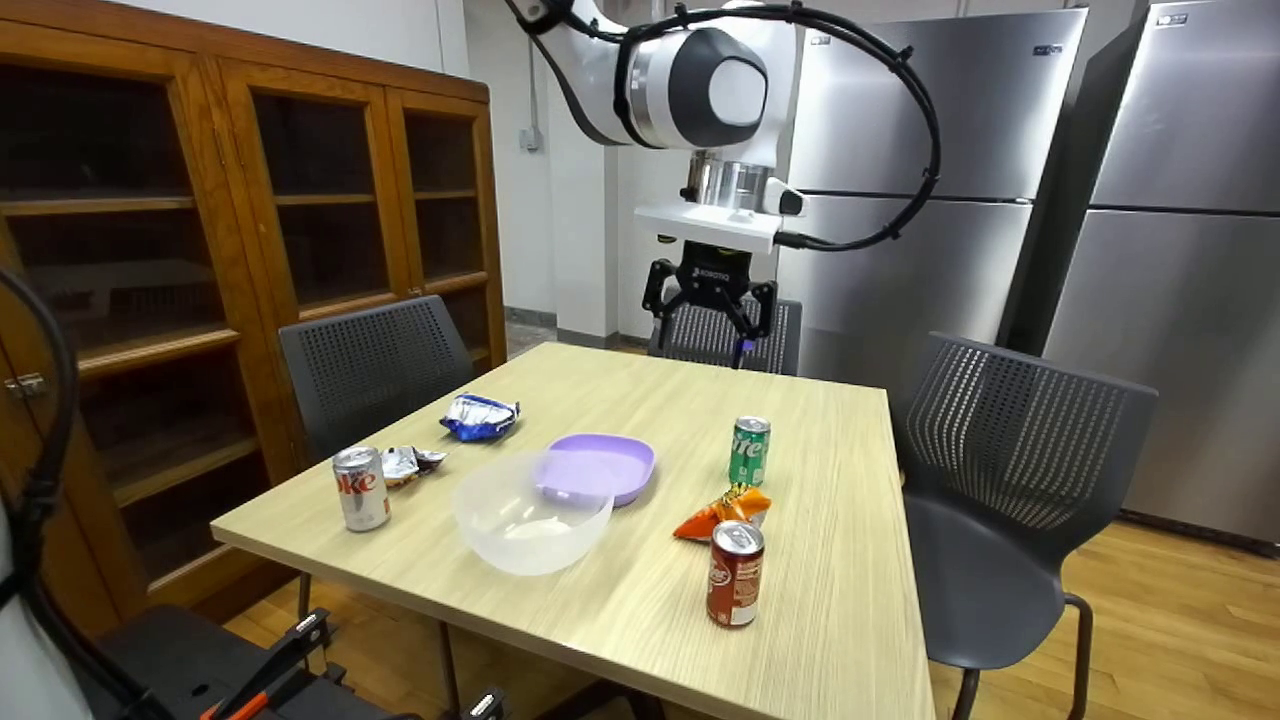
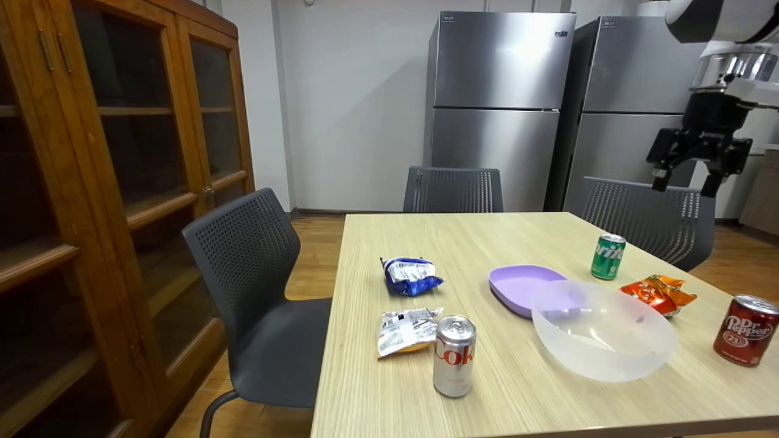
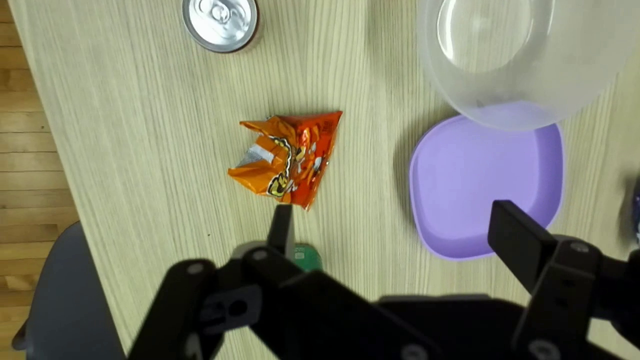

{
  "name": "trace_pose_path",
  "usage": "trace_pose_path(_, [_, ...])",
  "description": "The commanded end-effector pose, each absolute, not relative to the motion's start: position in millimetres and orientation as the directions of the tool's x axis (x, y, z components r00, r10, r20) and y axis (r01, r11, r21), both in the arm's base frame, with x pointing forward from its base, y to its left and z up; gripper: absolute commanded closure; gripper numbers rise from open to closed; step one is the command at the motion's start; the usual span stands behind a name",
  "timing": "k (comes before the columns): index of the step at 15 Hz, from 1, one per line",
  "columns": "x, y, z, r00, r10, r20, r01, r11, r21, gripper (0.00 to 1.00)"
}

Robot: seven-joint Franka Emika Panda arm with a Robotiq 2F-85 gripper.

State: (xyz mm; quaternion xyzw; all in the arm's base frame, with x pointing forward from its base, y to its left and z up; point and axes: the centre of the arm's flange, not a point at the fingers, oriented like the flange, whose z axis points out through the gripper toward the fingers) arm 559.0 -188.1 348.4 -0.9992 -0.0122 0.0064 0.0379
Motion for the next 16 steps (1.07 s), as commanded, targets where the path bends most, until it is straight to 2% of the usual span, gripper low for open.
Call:
trace_pose_path(1, [597.3, -191.8, 350.6, 1.000, -0.031, 0.002, -0.031, -0.998, -0.051, 0.00])
trace_pose_path(2, [574.4, -188.7, 345.6, 1.000, 0.001, -0.007, 0.001, -0.998, -0.066, 0.00])
trace_pose_path(9, [586.6, -190.0, 344.8, 1.000, -0.013, 0.001, -0.013, -0.998, -0.059, 0.00])
trace_pose_path(11, [583.7, -185.9, 325.2, 0.999, -0.029, -0.032, -0.030, -0.999, -0.024, 0.00])
trace_pose_path(16, [594.4, -191.9, 287.1, 0.996, -0.077, 0.034, -0.077, -0.997, 0.007, 0.00])
